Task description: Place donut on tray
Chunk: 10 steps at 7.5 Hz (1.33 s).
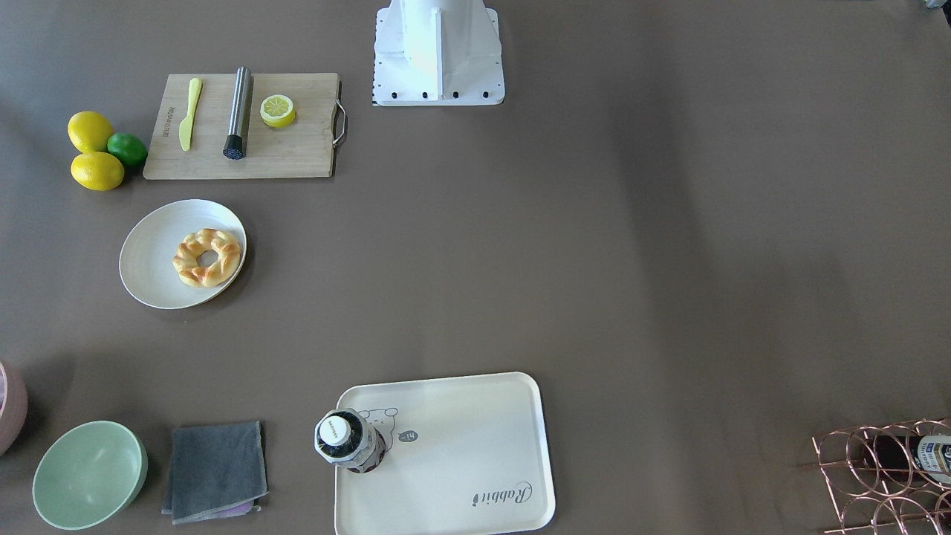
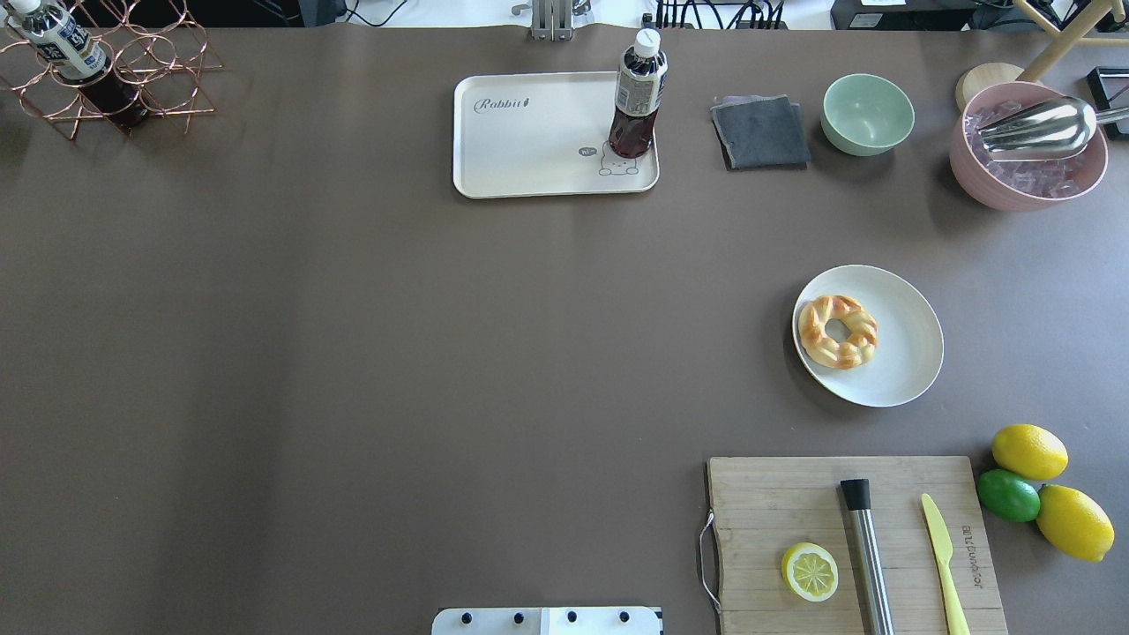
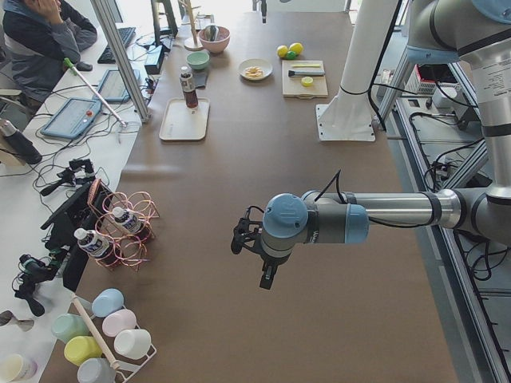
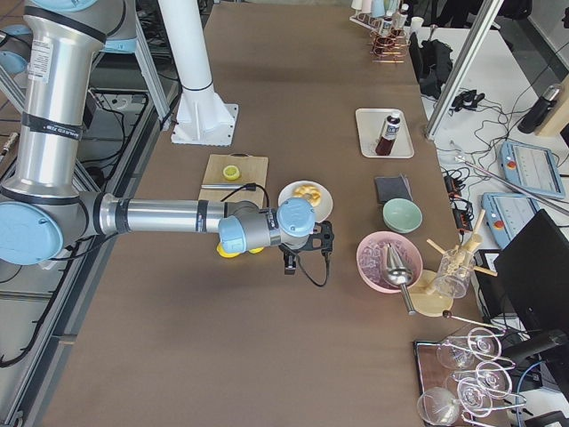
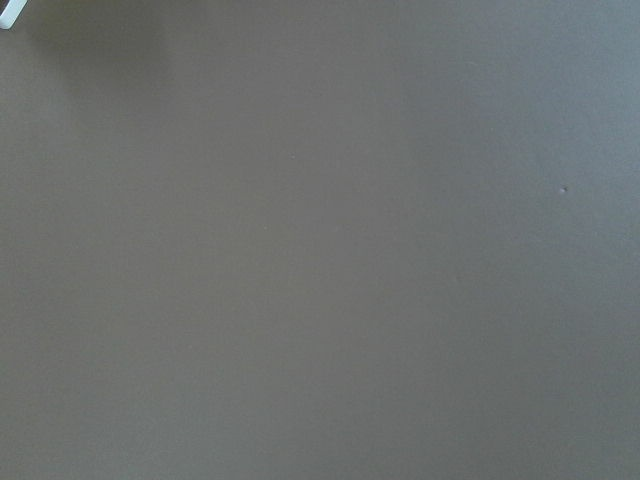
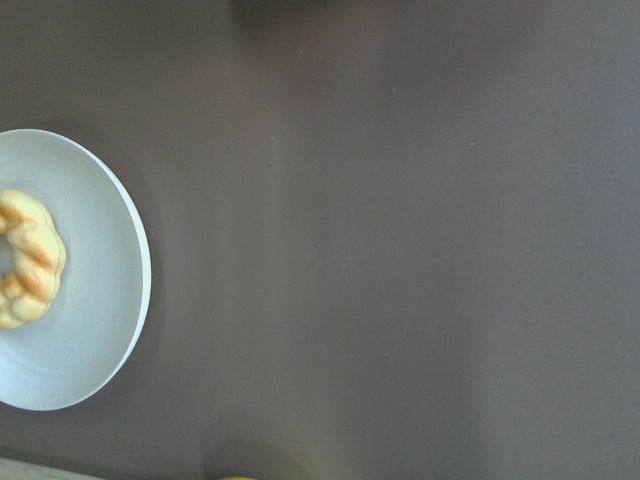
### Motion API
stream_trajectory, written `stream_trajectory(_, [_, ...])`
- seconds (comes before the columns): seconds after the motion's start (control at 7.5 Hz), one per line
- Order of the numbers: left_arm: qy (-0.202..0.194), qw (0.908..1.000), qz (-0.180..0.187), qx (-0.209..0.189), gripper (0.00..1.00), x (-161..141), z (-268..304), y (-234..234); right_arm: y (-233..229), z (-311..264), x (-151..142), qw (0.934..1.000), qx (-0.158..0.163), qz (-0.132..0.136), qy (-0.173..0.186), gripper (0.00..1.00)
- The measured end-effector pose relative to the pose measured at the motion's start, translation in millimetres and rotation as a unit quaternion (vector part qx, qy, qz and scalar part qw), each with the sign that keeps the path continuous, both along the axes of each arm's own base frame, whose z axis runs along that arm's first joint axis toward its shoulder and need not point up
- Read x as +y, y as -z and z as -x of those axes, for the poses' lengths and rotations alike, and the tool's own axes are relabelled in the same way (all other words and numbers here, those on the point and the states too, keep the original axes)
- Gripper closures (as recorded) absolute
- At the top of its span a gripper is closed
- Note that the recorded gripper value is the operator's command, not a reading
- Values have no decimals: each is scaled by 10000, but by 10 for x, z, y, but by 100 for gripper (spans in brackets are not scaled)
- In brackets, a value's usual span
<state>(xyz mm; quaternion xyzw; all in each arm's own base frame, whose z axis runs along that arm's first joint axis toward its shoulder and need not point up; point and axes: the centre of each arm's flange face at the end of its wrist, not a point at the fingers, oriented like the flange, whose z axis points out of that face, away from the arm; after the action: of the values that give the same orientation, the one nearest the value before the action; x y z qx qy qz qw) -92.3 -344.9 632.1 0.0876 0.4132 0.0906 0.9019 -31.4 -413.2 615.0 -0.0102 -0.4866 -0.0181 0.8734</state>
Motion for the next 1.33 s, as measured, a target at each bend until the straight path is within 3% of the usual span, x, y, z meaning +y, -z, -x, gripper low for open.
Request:
stream_trajectory(0.4, [5,10000,17,-2,3,1,0,-11,276,1002,-317,9992,212,298,-186,0])
stream_trajectory(0.8, [7,10000,15,-3,2,-3,1,-8,208,1688,-474,9988,431,-229,-65,3])
stream_trajectory(1.33, [21,10000,6,-4,3,-4,10,1,249,2135,-574,9981,438,-441,3,33])
